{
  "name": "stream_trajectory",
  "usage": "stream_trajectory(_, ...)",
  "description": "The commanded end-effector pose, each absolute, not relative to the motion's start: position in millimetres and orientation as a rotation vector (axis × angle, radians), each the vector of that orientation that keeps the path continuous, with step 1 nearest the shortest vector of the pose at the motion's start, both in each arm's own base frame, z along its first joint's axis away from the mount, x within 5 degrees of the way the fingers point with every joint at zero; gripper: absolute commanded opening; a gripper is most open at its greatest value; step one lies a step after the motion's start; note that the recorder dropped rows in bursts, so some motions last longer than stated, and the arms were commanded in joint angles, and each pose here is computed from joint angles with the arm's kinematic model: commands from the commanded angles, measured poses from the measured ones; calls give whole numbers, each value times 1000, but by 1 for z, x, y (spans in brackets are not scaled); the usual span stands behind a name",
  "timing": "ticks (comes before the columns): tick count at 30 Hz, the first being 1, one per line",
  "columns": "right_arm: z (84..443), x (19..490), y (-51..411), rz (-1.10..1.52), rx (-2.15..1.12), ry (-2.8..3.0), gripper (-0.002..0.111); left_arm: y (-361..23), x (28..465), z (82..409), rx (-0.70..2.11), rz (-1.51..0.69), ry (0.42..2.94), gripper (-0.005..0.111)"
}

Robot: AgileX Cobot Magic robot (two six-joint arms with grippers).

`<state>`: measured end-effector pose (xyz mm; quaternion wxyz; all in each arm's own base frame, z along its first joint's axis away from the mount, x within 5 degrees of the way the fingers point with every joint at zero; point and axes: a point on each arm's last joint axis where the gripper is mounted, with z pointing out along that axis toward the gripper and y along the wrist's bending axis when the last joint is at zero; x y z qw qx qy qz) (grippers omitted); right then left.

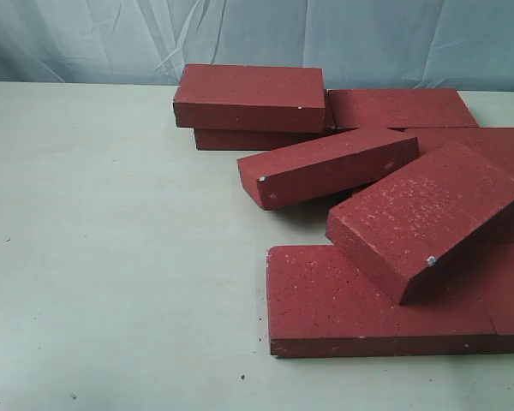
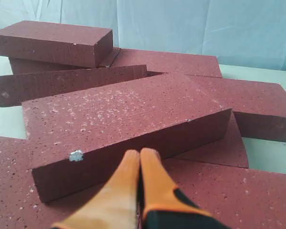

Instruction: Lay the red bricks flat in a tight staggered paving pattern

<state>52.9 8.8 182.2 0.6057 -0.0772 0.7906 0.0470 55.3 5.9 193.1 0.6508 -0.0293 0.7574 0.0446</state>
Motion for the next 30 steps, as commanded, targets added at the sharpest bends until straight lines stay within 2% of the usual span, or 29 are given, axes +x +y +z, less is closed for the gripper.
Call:
stream_trajectory(1, 184, 53, 8, 84, -198, 1797, -1, 6, 55, 192, -59, 97, 1715, 0)
stream_trajectory(10, 204, 55, 14, 431, 82, 1603, -1, 6, 55, 192, -59, 97, 1715, 0)
stream_trajectory(15, 217, 55, 8, 706, 397, 1432, -1, 6, 55, 192, -59, 97, 1715, 0)
stream_trajectory(19, 221, 55, 8, 645, 339, 1416, -1, 6, 55, 192, -59, 97, 1715, 0)
stream_trajectory(24, 278, 49, 9, 498, 149, 1346, -1, 6, 55, 192, -59, 97, 1715, 0)
stream_trajectory(30, 326, 90, 20, 272, -64, 1618, -1, 6, 55, 192, -59, 97, 1715, 0)
